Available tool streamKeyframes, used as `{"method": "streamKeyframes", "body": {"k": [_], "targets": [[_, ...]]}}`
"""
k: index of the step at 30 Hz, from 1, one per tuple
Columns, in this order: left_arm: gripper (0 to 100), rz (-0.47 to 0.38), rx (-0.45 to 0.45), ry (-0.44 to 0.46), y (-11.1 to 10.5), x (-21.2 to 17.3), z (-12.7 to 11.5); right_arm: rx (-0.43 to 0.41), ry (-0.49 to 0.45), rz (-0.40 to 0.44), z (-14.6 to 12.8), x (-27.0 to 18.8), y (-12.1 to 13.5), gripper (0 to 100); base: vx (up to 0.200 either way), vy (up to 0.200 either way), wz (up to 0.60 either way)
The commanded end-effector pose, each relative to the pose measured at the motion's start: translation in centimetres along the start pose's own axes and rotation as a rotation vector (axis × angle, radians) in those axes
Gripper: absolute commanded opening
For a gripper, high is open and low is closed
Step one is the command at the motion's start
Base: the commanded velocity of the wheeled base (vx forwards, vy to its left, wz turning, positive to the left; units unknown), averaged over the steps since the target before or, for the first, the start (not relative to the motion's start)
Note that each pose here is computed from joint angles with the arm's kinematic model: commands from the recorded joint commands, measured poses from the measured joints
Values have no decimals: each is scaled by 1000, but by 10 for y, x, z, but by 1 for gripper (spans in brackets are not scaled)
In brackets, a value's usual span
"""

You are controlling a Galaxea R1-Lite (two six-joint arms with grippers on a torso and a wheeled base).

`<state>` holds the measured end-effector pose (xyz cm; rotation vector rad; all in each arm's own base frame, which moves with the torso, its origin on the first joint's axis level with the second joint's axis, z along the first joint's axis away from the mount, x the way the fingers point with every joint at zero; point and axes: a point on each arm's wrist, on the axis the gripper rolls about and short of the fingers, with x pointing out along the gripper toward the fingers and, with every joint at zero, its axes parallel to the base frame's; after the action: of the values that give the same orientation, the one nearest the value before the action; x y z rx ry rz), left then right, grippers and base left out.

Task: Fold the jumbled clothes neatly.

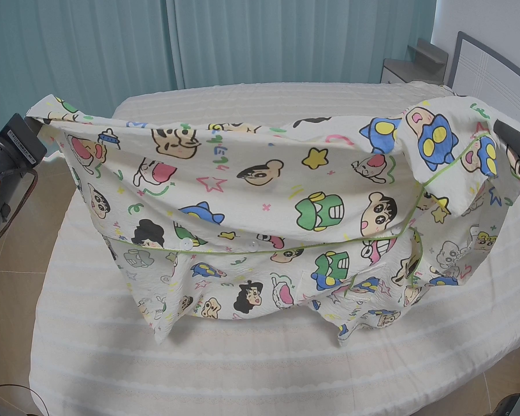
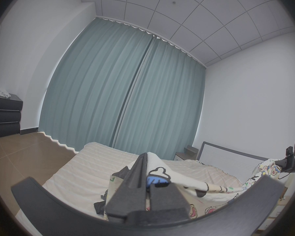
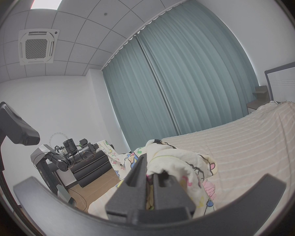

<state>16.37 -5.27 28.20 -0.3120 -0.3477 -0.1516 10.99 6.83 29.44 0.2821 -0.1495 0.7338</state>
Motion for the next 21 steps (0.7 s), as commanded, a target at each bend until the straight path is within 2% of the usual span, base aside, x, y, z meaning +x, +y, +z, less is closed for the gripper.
{"method": "streamKeyframes", "body": {"k": [1,12,21], "targets": [[0,-1,-2,-5,0,-3,1,-2,-3,4,-1,-5,1,0,-200,0,0],[0,1,-2,2,2,-8,0,-1,-7,5,-2,-12,2,0,-200,0,0],[0,-27,-21,4,-2,-13,0,-2,-19,8,0,-15,3,0,0,0,0]]}}
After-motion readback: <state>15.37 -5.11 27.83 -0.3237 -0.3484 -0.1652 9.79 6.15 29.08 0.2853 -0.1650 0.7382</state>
